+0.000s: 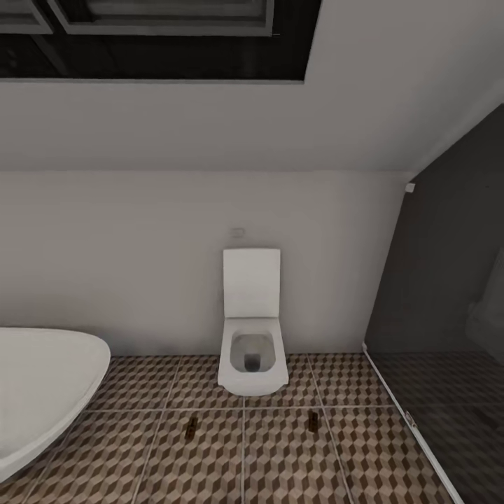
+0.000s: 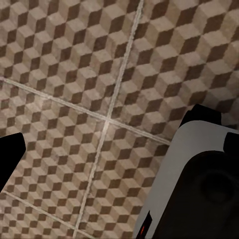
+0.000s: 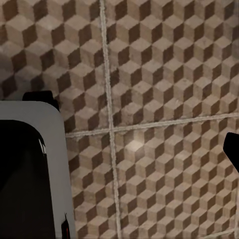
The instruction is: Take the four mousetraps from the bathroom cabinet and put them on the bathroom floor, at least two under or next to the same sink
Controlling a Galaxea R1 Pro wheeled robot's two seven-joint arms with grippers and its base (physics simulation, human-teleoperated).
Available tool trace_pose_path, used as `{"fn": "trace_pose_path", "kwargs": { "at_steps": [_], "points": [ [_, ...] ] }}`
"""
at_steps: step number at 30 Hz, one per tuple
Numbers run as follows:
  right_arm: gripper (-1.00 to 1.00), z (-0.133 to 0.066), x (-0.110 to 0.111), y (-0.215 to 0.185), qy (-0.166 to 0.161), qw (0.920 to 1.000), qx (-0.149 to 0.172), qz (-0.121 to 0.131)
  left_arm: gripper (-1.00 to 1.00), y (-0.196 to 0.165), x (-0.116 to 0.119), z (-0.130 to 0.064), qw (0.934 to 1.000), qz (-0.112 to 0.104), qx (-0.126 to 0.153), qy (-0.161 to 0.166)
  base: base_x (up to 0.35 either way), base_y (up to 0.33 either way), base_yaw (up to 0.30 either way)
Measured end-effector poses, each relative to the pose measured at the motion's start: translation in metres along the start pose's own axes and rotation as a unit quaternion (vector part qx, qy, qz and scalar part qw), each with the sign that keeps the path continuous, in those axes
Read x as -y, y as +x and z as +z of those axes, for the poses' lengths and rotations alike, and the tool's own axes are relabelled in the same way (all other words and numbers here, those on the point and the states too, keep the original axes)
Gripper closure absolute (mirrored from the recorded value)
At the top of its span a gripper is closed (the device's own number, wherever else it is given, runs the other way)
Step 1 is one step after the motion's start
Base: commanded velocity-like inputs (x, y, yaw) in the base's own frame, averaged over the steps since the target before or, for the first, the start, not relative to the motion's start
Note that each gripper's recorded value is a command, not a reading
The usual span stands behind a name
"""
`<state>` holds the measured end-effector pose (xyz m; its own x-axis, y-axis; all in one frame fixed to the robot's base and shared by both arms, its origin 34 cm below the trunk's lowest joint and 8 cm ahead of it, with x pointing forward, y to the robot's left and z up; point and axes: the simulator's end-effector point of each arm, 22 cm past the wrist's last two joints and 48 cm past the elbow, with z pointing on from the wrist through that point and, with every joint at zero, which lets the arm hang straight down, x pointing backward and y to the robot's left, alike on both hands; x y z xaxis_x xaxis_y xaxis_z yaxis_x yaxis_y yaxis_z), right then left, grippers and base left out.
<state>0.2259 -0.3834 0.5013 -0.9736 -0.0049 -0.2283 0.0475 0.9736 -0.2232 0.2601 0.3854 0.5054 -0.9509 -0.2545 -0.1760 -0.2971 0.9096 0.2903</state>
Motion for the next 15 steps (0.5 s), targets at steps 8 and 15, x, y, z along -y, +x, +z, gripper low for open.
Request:
{"fn": "trace_pose_path", "kwargs": {
  "at_steps": [8,15],
  "points": [
    [-1.00,-0.012,0.002,-0.002,-0.001,1.0000,0.001,-0.001,-1.00,0.000,-0.002,-0.012,1.0000,-0.001,-0.001,0.001,0.000,0.000,0.000],
    [-1.00,-0.021,0.005,-0.004,-0.001,1.0000,0.001,-0.001,-1.00,0.000,-0.004,-0.021,1.0000,-0.001,-0.002,0.002,0.000,0.000,0.000]
  ]
}}
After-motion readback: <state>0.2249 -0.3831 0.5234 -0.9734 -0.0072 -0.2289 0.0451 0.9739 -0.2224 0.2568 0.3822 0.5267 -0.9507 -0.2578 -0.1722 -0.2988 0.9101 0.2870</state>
